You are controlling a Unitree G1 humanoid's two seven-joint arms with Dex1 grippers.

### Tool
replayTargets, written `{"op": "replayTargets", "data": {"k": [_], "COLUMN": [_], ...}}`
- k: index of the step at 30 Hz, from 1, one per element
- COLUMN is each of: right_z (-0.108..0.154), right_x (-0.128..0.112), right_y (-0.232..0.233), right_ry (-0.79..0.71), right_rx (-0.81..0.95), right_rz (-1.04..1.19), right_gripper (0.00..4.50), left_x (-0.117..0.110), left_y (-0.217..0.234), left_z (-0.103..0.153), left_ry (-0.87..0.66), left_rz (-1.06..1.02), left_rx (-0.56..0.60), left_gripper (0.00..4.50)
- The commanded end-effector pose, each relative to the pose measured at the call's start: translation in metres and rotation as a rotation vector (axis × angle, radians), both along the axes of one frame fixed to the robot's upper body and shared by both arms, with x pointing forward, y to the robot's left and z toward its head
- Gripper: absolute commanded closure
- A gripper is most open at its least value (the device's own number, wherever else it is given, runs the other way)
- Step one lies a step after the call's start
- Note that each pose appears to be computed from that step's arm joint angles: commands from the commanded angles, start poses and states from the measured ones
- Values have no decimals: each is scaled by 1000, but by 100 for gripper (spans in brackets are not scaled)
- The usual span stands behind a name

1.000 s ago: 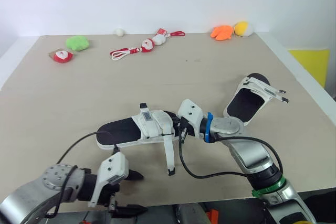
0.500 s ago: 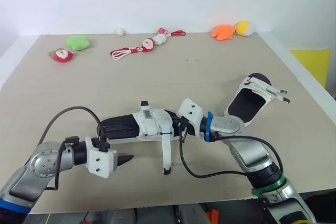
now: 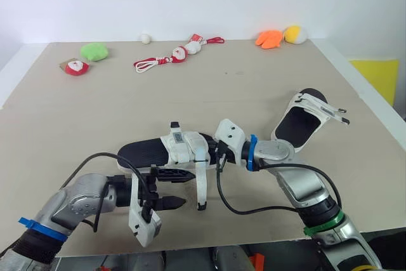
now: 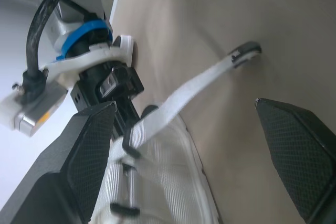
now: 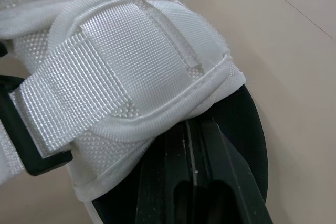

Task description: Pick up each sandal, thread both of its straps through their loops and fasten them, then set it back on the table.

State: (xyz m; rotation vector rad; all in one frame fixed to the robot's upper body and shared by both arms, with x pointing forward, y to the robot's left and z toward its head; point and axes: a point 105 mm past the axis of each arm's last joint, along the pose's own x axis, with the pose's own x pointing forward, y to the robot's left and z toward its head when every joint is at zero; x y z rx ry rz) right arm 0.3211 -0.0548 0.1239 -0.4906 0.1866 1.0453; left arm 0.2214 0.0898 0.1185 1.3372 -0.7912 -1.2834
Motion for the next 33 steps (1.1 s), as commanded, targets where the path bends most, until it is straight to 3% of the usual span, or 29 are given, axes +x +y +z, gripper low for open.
{"op": "replayTargets", "data": {"k": [1,18,19,21,22,24,29,33], "right_z": [-10,-11,-11,-11,-12,-12,-12,-13], "right_x": [0,-4,-4,-4,-4,-4,-4,-4], "right_y": [-2,-3,-3,-4,-4,-4,-3,-3], "right_ry": [30,33,34,35,35,36,36,36], "right_rx": [-32,-29,-29,-29,-28,-27,-26,-26], "right_rz": [-8,-22,-24,-26,-27,-28,-29,-31], "right_gripper": [450,450,450,450,450,450,450,450], "left_x": [3,3,3,2,1,0,-2,1], "left_y": [-10,-46,-46,-46,-47,-47,-45,-39], "left_z": [2,-7,-7,-6,-6,-5,-3,4], "left_ry": [-48,-33,-31,-31,-30,-31,-16,36], "left_rz": [-40,-177,-181,-190,-196,-207,-217,-180], "left_rx": [8,69,70,75,78,84,84,41], "left_gripper": [11,11,63,91,161,211,428,444]}}
